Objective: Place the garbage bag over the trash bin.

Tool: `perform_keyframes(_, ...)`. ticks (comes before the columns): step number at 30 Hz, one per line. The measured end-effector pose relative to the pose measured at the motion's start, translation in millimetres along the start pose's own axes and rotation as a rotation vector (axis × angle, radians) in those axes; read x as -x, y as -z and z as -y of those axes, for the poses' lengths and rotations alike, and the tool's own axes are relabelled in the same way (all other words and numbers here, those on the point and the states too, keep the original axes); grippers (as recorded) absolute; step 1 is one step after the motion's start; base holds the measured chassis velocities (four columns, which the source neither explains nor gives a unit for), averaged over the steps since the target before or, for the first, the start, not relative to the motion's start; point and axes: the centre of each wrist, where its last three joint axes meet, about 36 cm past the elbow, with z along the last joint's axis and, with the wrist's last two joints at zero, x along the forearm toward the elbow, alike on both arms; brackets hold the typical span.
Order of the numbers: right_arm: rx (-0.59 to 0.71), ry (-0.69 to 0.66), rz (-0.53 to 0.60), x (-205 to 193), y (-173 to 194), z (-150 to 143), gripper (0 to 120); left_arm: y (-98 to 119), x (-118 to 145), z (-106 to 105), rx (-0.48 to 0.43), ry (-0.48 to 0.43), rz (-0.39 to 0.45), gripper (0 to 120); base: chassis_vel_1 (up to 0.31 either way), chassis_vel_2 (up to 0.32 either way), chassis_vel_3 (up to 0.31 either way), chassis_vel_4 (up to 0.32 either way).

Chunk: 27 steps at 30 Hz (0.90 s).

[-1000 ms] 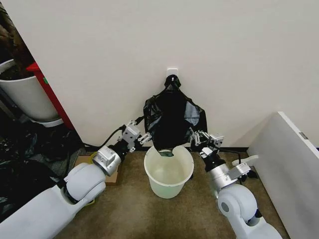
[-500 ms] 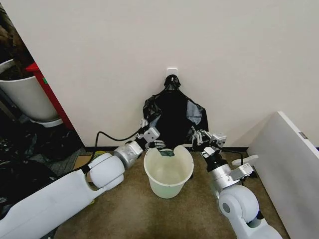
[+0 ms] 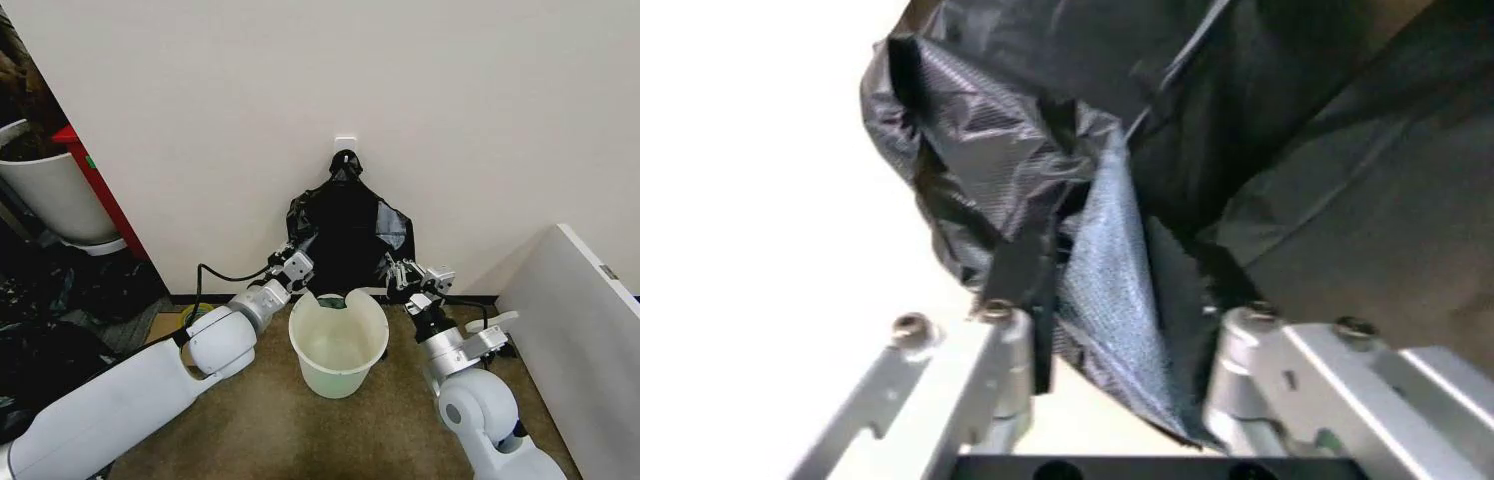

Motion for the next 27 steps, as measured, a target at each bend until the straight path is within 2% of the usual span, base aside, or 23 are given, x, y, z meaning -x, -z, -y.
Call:
perform_keyframes(4, 0.002, 0.001, 0.002, 0, 1, 0, 0, 0, 4, -2, -0.014, 0.036, -0.013, 6, 0.000, 0.000, 0.000, 0.000)
perform_keyframes(7, 0.002, -0.001, 0.002, -1, 1, 0, 0, 0, 5, -6, -0.048, 0.048, -0.005, 0, 0.000, 0.000, 0.000, 0.000)
perform_keyframes(9, 0.003, -0.001, 0.002, -1, 1, -1, 0, 0, 5, -8, -0.069, 0.054, 0.005, 0, 0.000, 0.000, 0.000, 0.000)
perform_keyframes(11, 0.009, -0.003, 0.008, -2, 4, -3, 0, 2, 4, -16, -0.179, 0.084, 0.048, 0, 0.000, 0.000, 0.000, 0.000)
perform_keyframes(12, 0.009, -0.003, 0.008, -2, 4, -3, 0, 2, 4, -16, -0.179, 0.084, 0.048, 0, 0.000, 0.000, 0.000, 0.000)
perform_keyframes(14, 0.024, -0.004, 0.011, -4, 8, -7, 0, 4, -1, -24, -0.319, 0.108, 0.107, 0, 0.000, 0.000, 0.000, 0.000)
perform_keyframes(16, 0.045, -0.008, 0.007, -10, 13, -14, 0, 8, -14, -31, -0.468, 0.120, 0.169, 0, 0.000, 0.000, 0.000, 0.000)
perform_keyframes(17, 0.045, -0.008, 0.007, -10, 13, -14, 0, 8, -14, -31, -0.468, 0.120, 0.169, 0, 0.000, 0.000, 0.000, 0.000)
perform_keyframes(18, 0.054, -0.008, 0.004, -12, 15, -16, 0, 10, -21, -32, -0.514, 0.117, 0.183, 0, 0.000, 0.000, 0.000, 0.000)
perform_keyframes(19, 0.074, -0.006, 0.001, -16, 21, -22, 0, 13, -40, -32, -0.598, 0.108, 0.200, 0, 0.000, 0.000, 0.000, 0.000)
perform_keyframes(20, 0.086, -0.005, -0.001, -18, 26, -25, 0, 16, -50, -32, -0.632, 0.100, 0.208, 0, 0.000, 0.000, 0.000, 0.000)
perform_keyframes(21, 0.086, -0.005, -0.001, -18, 26, -25, 0, 16, -50, -32, -0.632, 0.100, 0.208, 0, 0.000, 0.000, 0.000, 0.000)
perform_keyframes(24, 0.129, 0.002, -0.019, -35, 44, -39, 0, 24, -90, -22, -0.701, 0.051, 0.220, 0, 0.000, 0.000, 0.000, 0.000)
perform_keyframes(27, 0.136, -0.002, -0.035, -45, 48, -43, 0, 25, -105, -11, -0.723, 0.019, 0.214, 0, 0.000, 0.000, 0.000, 0.000)
